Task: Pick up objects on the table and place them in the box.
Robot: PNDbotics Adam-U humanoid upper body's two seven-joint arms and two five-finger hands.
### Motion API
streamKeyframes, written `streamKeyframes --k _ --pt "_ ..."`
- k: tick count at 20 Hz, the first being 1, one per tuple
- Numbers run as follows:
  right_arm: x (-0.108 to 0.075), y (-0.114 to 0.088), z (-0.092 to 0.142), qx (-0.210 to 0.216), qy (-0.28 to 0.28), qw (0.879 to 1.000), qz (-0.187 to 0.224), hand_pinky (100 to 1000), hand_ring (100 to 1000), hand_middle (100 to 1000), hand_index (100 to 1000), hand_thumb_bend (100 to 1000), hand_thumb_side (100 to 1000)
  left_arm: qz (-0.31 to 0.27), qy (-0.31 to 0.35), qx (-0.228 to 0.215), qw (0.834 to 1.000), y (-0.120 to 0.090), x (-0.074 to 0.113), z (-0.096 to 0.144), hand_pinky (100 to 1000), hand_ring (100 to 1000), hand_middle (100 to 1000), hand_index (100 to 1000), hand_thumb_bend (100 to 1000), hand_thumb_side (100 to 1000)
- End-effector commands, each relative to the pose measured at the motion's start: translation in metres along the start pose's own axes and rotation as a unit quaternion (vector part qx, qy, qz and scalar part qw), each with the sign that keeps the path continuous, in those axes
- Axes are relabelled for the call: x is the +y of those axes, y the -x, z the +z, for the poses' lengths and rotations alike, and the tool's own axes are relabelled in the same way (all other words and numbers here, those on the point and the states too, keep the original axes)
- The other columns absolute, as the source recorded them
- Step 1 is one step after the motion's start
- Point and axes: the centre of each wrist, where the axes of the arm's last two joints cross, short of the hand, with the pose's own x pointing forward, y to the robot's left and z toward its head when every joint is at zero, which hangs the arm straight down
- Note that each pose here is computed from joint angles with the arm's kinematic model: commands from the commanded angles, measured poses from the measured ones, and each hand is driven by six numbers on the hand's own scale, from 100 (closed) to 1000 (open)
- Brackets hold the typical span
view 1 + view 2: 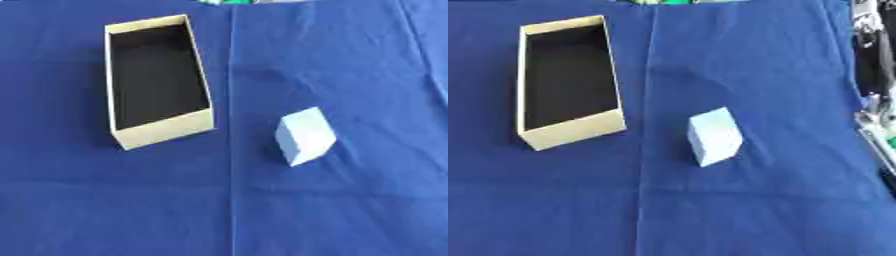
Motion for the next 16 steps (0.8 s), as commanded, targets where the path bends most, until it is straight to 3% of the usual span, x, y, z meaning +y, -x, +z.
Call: streamKeyframes --k 1,5,9,16 --pt "-0.011 -0.013 -0.018 -0.037 -0.027 0.998 0.041 754 797 720 819 100 832 -0.004 0.005 -0.019 1.0 -0.006 0.003 -0.008 482 726 606 740 114 676" --pt "-0.01 -0.026 -0.037 -0.062 -0.09 0.989 0.096 739 808 756 852 100 878 -0.011 0.012 -0.02 1.0 -0.005 0.005 -0.008 482 727 606 741 113 677" --pt "-0.002 -0.04 -0.054 -0.086 -0.161 0.972 0.152 732 821 776 871 100 922 -0.015 0.02 -0.02 0.999 -0.005 0.006 -0.008 482 727 606 741 113 676" --pt "0.005 -0.063 -0.075 -0.148 -0.272 0.919 0.243 777 900 827 926 114 975 -0.008 0.03 -0.018 0.999 -0.006 0.003 -0.007 481 728 606 740 110 676"
